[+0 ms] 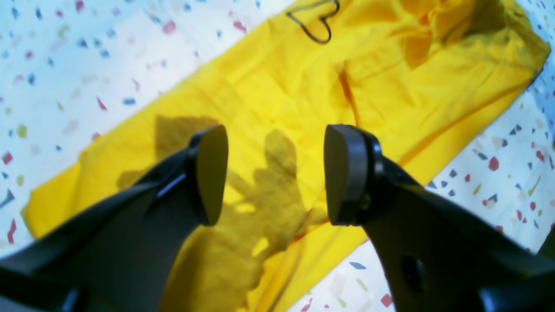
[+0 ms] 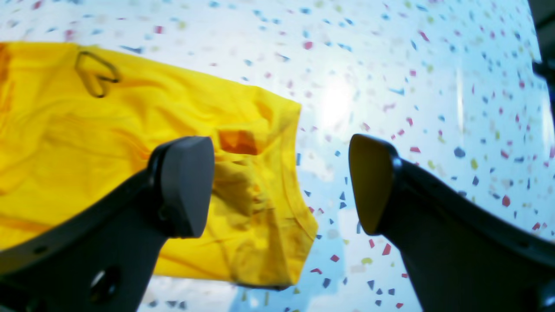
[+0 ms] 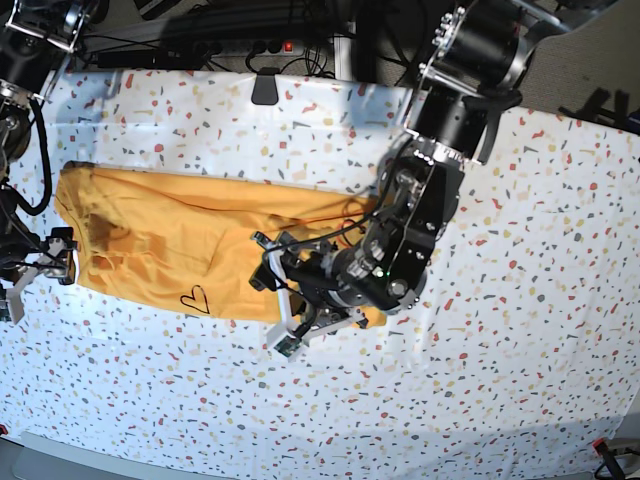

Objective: Fold the T-shirt properly

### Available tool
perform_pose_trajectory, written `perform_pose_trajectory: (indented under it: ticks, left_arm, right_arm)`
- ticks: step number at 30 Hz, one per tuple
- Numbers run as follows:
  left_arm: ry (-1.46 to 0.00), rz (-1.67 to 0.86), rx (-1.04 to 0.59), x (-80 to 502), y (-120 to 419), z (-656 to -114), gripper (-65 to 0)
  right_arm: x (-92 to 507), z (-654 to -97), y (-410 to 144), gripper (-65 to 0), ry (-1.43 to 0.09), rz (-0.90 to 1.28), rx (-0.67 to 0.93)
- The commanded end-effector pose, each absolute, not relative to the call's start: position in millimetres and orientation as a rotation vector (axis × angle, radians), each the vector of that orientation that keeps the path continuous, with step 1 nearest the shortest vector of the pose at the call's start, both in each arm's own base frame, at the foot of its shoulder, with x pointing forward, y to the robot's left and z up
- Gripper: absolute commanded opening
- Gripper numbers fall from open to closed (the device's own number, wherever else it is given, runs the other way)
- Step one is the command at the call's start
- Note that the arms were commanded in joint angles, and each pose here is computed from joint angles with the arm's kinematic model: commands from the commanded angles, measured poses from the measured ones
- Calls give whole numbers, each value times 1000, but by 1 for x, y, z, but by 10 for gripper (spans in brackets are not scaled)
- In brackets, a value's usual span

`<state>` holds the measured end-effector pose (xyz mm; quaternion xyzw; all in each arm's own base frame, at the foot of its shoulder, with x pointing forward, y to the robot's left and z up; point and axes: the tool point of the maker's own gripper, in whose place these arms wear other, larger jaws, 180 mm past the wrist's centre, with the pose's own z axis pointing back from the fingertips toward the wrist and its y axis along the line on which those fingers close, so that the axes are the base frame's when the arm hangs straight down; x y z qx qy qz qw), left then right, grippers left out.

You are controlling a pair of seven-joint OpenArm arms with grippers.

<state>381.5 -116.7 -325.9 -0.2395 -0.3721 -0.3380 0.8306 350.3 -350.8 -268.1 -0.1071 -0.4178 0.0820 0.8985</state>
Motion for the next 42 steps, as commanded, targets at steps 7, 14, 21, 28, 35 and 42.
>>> perform_pose_trajectory:
  ticks: [7,14,21,28,35,42]
  left_arm:
    - [-860,-724,-533,392,-126,-301,-308]
    - [-861,-724,-534,392,-126,-301,-308]
    - [-860,-724,-533,392,-126,-301,-308]
    - [-860,-724,-533,392,-126,-301,-308]
    - [-830,-733,-518,390,-123,-305,-308]
    - [-857,-743,-516,391,-124,-295,-308]
  right_arm:
    - [351,-234,-390,-177,-961,57,-312]
    - [337,-234,-416,-178,-955,-54,-309]
    - [332,-310,-441,-179,-801,-210,-52]
    - [343,-332,-445,-179,-803,-355,204]
    - [344,-348,-430,-180,-778,-365,241]
    - [345,-359,-408,-180,-750,-369,314]
